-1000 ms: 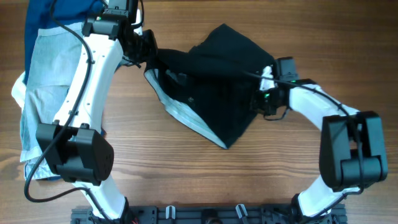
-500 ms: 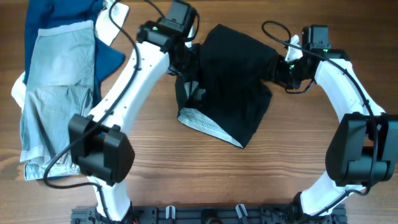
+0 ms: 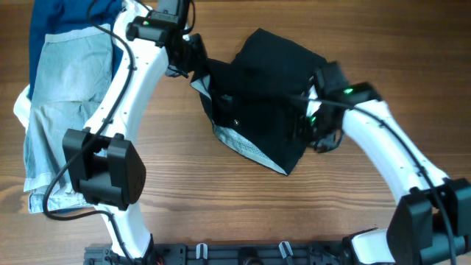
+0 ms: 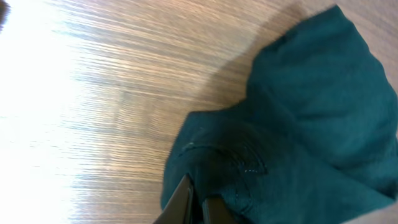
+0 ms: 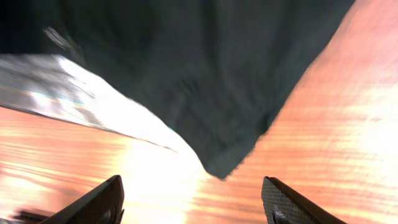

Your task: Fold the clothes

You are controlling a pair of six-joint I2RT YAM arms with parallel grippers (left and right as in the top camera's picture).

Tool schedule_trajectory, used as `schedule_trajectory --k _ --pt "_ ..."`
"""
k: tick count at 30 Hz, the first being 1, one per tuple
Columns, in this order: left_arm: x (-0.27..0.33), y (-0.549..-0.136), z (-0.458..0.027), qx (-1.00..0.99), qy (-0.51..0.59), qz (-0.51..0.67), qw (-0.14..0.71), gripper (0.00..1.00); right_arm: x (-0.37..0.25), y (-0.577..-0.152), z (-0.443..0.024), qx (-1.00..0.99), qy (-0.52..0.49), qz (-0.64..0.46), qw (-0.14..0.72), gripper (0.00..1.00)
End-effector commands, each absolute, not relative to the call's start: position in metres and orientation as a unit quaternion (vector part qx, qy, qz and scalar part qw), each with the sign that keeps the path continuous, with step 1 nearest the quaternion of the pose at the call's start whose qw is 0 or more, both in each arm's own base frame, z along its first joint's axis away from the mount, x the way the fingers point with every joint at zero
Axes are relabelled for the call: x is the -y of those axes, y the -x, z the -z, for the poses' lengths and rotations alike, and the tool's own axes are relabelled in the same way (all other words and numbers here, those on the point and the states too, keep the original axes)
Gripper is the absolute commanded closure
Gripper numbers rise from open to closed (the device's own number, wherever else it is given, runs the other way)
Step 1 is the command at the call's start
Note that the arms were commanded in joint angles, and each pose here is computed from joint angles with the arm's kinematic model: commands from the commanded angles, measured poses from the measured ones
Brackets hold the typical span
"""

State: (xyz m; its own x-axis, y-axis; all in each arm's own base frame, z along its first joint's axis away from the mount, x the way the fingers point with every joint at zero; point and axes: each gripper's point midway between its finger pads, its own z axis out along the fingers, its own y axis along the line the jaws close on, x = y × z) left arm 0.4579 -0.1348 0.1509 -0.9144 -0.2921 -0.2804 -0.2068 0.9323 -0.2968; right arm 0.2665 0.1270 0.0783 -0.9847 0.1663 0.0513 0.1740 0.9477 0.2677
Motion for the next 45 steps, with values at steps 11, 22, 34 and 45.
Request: schedule_trajectory --k 11,22,34,45 --pt "0.126 -0.460 -0.148 -0.970 0.133 0.122 0.161 0.96 -0.135 -0.240 -0.003 0.987 0.146 0.067 -0.022 0.27" --pt "0.123 -0.451 -0.144 -0.974 0.134 0.114 0.143 0.96 -0.143 -0.230 0.017 0.987 0.132 0.092 -0.002 0.96" --pt "0.069 -0.432 -0.293 -0.929 0.120 0.141 0.322 0.96 -0.015 -0.350 -0.247 0.950 0.127 0.131 -0.253 0.96" --pt "0.078 -0.359 -0.470 -0.806 0.063 0.232 0.541 0.96 0.049 -0.327 -0.408 0.897 0.133 0.091 -0.412 0.96"
